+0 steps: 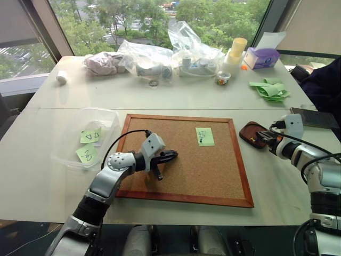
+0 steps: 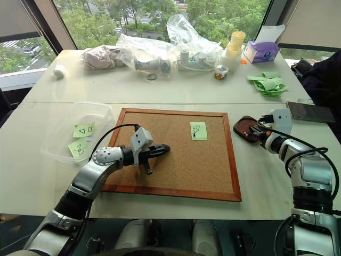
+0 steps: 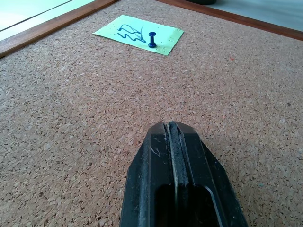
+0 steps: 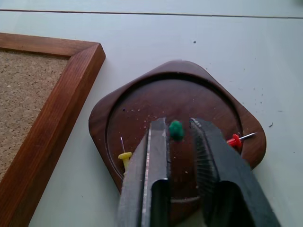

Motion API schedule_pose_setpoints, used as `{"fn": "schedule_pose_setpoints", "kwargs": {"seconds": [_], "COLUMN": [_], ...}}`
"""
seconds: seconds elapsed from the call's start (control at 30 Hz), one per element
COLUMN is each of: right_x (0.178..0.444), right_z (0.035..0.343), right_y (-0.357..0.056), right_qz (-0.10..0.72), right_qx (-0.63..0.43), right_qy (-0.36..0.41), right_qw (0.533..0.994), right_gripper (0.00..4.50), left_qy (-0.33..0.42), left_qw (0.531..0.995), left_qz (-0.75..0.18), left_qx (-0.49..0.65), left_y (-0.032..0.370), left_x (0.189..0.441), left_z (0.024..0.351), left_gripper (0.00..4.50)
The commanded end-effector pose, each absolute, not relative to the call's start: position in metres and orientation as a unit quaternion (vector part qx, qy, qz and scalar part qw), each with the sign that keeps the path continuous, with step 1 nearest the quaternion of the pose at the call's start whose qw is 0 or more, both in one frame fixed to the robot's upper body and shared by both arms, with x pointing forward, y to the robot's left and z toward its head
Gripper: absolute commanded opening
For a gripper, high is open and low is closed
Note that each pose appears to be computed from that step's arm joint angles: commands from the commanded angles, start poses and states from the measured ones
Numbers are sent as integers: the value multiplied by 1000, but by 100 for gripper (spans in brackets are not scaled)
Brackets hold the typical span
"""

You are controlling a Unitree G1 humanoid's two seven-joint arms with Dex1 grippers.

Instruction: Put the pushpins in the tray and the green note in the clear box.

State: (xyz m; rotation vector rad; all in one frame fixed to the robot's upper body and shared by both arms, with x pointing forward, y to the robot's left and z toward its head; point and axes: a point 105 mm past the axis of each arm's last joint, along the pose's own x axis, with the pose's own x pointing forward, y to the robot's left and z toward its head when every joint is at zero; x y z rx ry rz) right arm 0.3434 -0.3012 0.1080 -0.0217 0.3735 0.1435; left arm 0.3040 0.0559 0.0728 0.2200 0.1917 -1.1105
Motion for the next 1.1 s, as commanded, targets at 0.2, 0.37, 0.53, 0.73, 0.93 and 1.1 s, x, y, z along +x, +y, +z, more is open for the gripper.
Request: {"fn": "schedule_pose_setpoints", "kwargs": {"seconds": [0.2, 0.37, 0.53, 0.73, 0.93, 1.1], "right_x": [346, 347, 339, 333, 334, 339], "right_z": [137, 155, 162, 150, 130, 120], "right_y": [-295, -273, -220, -164, -133, -126], "right_qz": [90, 132, 234, 310, 342, 343], "right_qx": [-25, -33, -36, -44, -63, -66], "right_qy": [137, 112, 101, 107, 129, 137], "right_qw": [986, 984, 966, 944, 929, 927], "right_gripper": [437, 437, 437, 437, 437, 437], "left_qy": [159, 159, 158, 158, 158, 158], "left_qw": [835, 834, 834, 834, 836, 838], "left_qz": [-515, -516, -518, -517, -514, -511], "left_qx": [109, 110, 110, 109, 109, 108], "left_y": [66, 65, 64, 64, 66, 66], "left_x": [297, 297, 298, 299, 298, 298], "left_z": [39, 39, 40, 40, 40, 40], "left_gripper": [0, 0, 0, 0, 0, 0]}}
